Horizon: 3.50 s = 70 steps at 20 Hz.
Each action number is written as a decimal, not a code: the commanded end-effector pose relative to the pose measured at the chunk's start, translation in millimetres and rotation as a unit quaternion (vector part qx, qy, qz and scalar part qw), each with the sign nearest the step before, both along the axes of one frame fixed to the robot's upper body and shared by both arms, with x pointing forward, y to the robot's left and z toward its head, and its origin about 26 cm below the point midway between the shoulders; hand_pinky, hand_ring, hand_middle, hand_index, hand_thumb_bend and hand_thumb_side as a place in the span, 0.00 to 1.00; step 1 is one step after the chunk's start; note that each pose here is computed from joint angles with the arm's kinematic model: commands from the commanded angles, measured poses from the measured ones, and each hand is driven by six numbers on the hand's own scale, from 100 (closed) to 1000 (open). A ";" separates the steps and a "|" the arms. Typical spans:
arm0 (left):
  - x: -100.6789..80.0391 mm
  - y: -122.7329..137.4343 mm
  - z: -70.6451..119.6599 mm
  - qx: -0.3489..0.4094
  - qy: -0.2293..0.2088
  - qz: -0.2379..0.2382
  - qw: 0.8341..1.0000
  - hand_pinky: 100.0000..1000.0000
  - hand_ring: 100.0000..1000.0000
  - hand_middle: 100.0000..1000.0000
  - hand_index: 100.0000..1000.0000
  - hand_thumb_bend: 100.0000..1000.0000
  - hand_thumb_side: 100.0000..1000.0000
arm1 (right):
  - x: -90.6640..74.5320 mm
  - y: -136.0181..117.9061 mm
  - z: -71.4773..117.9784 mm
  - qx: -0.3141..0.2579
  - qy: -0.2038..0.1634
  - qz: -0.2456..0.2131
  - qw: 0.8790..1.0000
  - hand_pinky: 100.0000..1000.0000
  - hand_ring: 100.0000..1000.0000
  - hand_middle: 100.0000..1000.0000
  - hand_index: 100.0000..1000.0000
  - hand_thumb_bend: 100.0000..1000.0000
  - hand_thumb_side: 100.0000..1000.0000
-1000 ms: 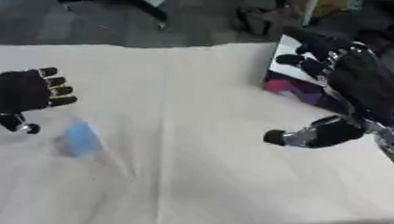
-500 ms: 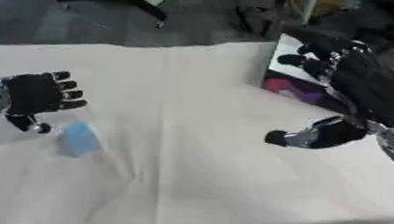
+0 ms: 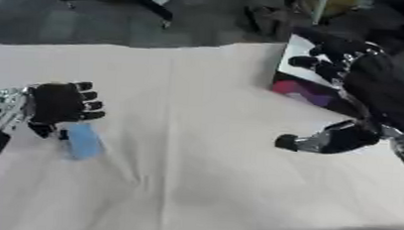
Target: Pick up the objects with one hand, pass them to the other hand, and then place them into the box on the other side of the table.
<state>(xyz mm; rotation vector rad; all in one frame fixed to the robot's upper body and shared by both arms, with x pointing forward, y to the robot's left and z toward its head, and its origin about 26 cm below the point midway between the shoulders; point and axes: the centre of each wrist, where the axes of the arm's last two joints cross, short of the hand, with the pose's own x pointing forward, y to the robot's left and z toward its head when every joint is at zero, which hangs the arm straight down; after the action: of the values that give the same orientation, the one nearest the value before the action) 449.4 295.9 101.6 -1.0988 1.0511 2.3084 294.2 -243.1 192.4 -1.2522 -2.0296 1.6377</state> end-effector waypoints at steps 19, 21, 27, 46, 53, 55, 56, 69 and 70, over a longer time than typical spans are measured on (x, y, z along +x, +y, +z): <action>-1.1 17.7 22.2 -0.004 0.124 -0.113 0.986 0.74 0.75 0.76 0.92 0.63 0.51 | -2.5 -6.6 10.0 -0.025 -0.008 0.001 1.000 0.80 0.73 1.00 0.82 0.67 0.99; -2.0 15.1 21.3 0.000 0.126 -0.118 0.985 0.74 0.74 0.75 0.92 0.62 0.50 | -2.6 -7.3 10.1 -0.028 -0.007 0.001 1.000 0.80 0.73 1.00 0.82 0.66 0.99; -5.2 2.2 12.9 0.012 0.138 -0.140 0.981 0.73 0.73 0.74 0.91 0.55 0.46 | -2.5 -7.5 10.5 -0.031 -0.002 0.004 1.000 0.81 0.73 1.00 0.82 0.66 0.99; -10.1 -14.0 -6.9 0.023 0.166 -0.164 0.972 0.72 0.69 0.69 0.88 0.34 0.34 | -2.3 -7.8 11.9 -0.035 0.000 0.006 0.999 0.82 0.73 1.00 0.82 0.66 0.99; -11.0 -14.8 -12.1 0.032 0.174 -0.164 0.970 0.72 0.69 0.69 0.88 0.35 0.33 | -2.2 -8.0 12.1 -0.036 0.001 0.007 0.999 0.83 0.73 1.00 0.82 0.66 1.00; -11.0 -14.4 -13.0 0.034 0.175 -0.164 0.970 0.72 0.68 0.69 0.88 0.35 0.33 | -2.2 -8.1 12.2 -0.036 0.001 0.007 0.999 0.83 0.73 1.00 0.82 0.66 1.00; -11.1 -14.3 -13.5 0.036 0.176 -0.163 0.970 0.72 0.68 0.69 0.87 0.35 0.33 | -2.2 -8.2 12.2 -0.036 0.002 0.007 0.999 0.83 0.73 1.00 0.82 0.66 1.00; -10.5 -16.2 -14.8 0.038 0.179 -0.165 0.969 0.70 0.60 0.57 0.77 0.12 0.28 | -2.5 -8.3 11.3 -0.037 0.004 0.007 0.999 0.84 0.73 1.00 0.82 0.66 0.99; -10.2 -16.3 -14.3 0.035 0.178 -0.165 0.969 0.70 0.59 0.54 0.75 0.04 0.27 | -2.5 -8.3 11.3 -0.037 0.004 0.007 0.999 0.83 0.73 1.00 0.82 0.66 0.99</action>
<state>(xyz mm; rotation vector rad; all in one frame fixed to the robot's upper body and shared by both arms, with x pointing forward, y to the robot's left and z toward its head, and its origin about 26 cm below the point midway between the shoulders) 434.3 276.5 74.6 -0.8589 0.8520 2.2954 293.6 -248.2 193.1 -1.2190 -1.9908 1.7173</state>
